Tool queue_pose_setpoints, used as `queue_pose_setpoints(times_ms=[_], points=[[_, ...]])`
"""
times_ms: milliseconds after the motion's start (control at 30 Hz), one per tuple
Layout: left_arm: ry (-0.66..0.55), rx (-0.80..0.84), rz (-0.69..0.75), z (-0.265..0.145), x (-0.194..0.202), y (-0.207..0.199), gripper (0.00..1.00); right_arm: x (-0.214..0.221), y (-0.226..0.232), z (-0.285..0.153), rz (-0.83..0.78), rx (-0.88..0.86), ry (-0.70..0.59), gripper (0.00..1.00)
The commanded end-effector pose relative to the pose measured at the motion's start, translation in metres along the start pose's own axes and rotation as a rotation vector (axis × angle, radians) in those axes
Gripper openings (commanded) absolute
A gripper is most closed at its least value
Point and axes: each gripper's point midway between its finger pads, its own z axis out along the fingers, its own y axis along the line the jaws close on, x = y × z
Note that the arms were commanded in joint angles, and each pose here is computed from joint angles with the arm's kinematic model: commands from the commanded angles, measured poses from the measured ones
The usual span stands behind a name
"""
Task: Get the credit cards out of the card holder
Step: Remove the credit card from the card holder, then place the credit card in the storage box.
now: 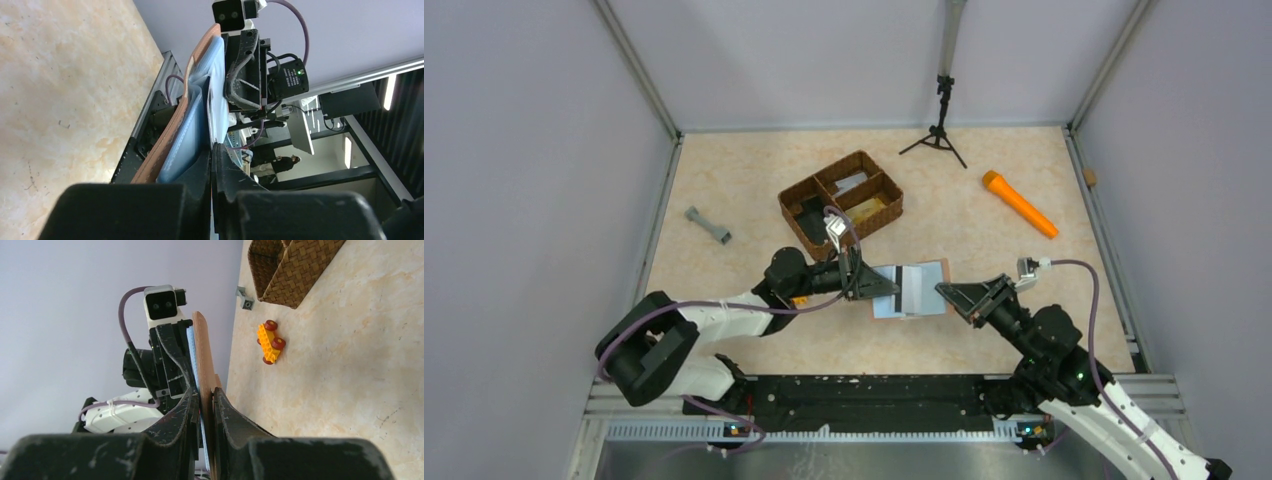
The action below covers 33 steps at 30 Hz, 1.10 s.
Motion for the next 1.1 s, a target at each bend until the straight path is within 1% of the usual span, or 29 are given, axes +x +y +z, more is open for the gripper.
queue_pose_setpoints(times_ms=[0,100,200,333,433,500,633,767,833,933,1033,1067], points=[[-0.028,0.102,0.053,0.002,-0.011,-0.025,0.00,-0.009,0.026,-0.006,0.006,-0.081,-0.028,0.00],[-0.043,0.079,0.047,-0.007,-0.016,-0.018,0.00,-0.018,0.015,-0.010,-0.053,-0.013,-0.073,0.00],[-0.059,0.018,0.048,-0.021,-0.024,-0.006,0.00,-0.033,0.006,-0.019,-0.136,0.076,-0.134,0.00],[-0.051,-0.132,0.095,-0.031,-0.030,0.015,0.00,-0.047,-0.007,-0.027,-0.219,0.166,-0.188,0.00],[-0.071,-0.253,0.147,-0.040,-0.043,0.026,0.00,-0.055,-0.013,-0.033,-0.282,0.211,-0.218,0.00],[-0.079,-0.402,0.224,-0.051,-0.057,0.042,0.00,-0.063,-0.015,-0.037,-0.325,0.236,-0.244,0.00],[-0.098,-0.786,0.460,-0.081,-0.112,0.053,0.00,-0.077,-0.014,-0.047,-0.413,0.283,-0.288,0.00],[-0.070,-1.118,0.648,-0.107,-0.172,0.062,0.00,-0.086,-0.010,-0.053,-0.467,0.304,-0.315,0.00],[-0.022,-1.211,0.769,-0.109,-0.198,0.063,0.00,-0.088,-0.008,-0.054,-0.479,0.301,-0.322,0.00],[0.057,-1.305,0.956,-0.106,-0.237,0.070,0.00,-0.088,0.000,-0.051,-0.490,0.280,-0.314,0.00],[0.076,-1.457,1.050,-0.107,-0.275,0.078,0.00,-0.087,0.006,-0.047,-0.508,0.273,-0.300,0.00],[0.102,-1.490,1.087,-0.105,-0.285,0.081,0.00,-0.087,0.006,-0.045,-0.517,0.278,-0.297,0.00]])
